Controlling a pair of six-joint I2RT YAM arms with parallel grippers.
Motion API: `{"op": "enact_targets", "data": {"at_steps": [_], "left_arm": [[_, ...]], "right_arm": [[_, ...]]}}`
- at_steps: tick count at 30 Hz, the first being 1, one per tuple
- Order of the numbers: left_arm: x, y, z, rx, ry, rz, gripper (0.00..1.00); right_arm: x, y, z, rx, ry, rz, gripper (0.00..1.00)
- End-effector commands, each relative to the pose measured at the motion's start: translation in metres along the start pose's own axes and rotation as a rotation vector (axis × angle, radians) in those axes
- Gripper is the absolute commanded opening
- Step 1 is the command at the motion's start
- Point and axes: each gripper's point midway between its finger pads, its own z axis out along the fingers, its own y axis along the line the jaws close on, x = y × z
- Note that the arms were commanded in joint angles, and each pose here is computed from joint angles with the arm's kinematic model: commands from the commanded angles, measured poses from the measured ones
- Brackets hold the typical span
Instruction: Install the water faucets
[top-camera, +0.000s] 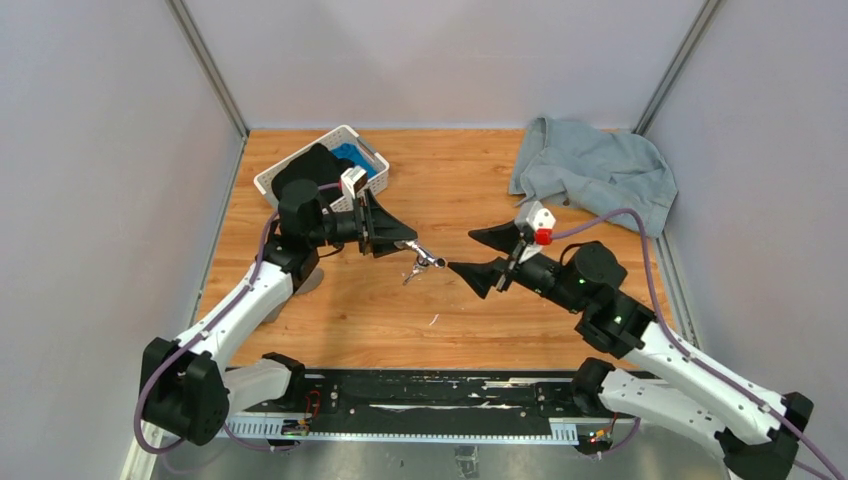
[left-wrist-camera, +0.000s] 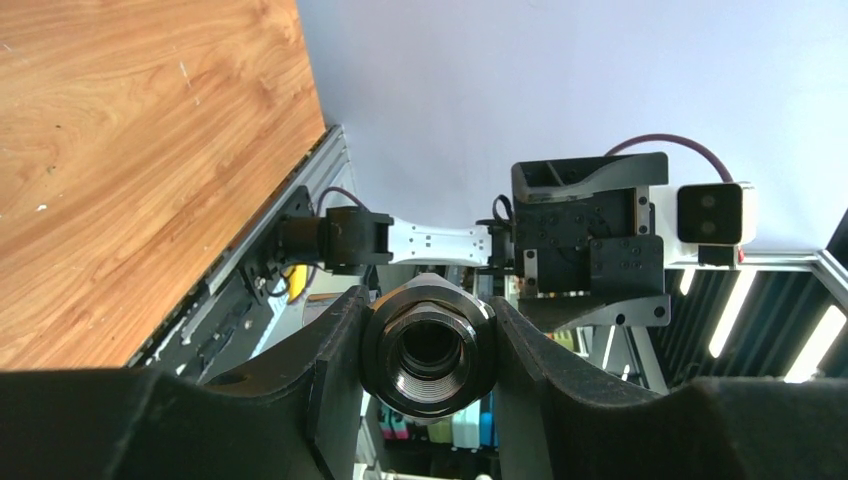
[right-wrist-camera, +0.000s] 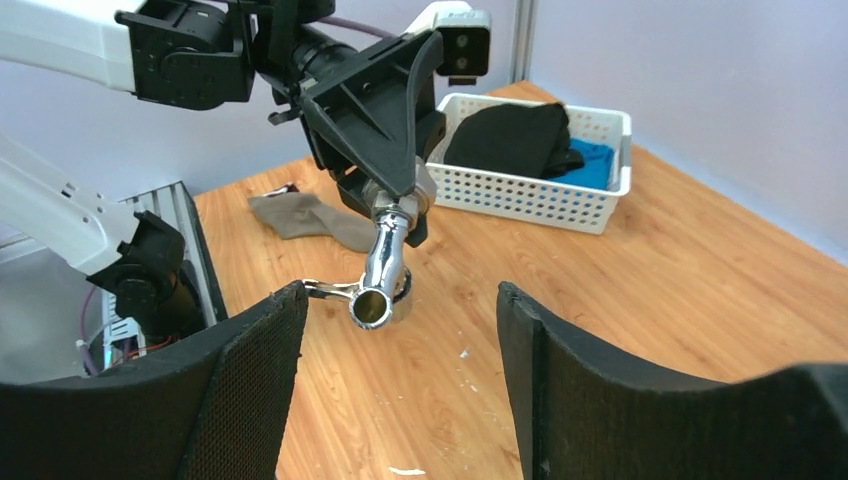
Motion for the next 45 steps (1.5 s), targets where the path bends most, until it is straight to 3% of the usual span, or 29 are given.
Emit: {"op": "enact_targets", "data": {"at_steps": [1, 4, 13, 23, 27, 34, 37, 41, 43, 45], "left_arm": [[-0.004, -0.025, 0.001, 0.056, 0.006, 0.066, 0.0], [-0.007, -0.027, 0.002, 0.057, 0.004, 0.068, 0.0], [-0.007, -0.032, 0.001, 0.064, 0.004, 0.077, 0.0], [0.0, -0.029, -0.003, 0.065, -0.006, 0.091, 0.0], [0.001, -0.025, -0.004, 0.06, -0.006, 0.099, 0.0], [0.002, -0.007, -0.002, 0.035, -0.008, 0.12, 0.0], [-0.001, 0.0, -0.001, 0.023, -0.027, 0.148, 0.0], [-0.002, 0.013, 0.001, 0.0, -0.032, 0.134, 0.0], [-0.001, 0.016, 0.001, -0.004, -0.027, 0.127, 0.0], [-0.001, 0.016, 0.001, -0.003, -0.025, 0.124, 0.0]], "right_arm": [[0.008, -0.002, 0.021, 0.05, -0.005, 0.116, 0.69], [0.014, 0.008, 0.033, 0.033, -0.014, 0.199, 0.7], [0.046, 0.016, 0.057, 0.084, 0.047, 0.208, 0.69], [0.057, 0.004, 0.068, 0.188, -0.006, 0.393, 0.21], [0.046, 0.011, 0.066, 0.158, -0.066, 0.512, 0.11], [0.025, 0.007, 0.052, 0.114, -0.187, 0.919, 0.06], [0.036, -0.007, 0.047, 0.138, -0.202, 1.224, 0.05], [0.032, -0.019, 0.043, 0.056, -0.324, 1.618, 0.04], [0.028, -0.014, 0.044, -0.016, -0.317, 1.667, 0.05], [0.024, -0.01, 0.047, -0.054, -0.295, 1.629, 0.12]]}}
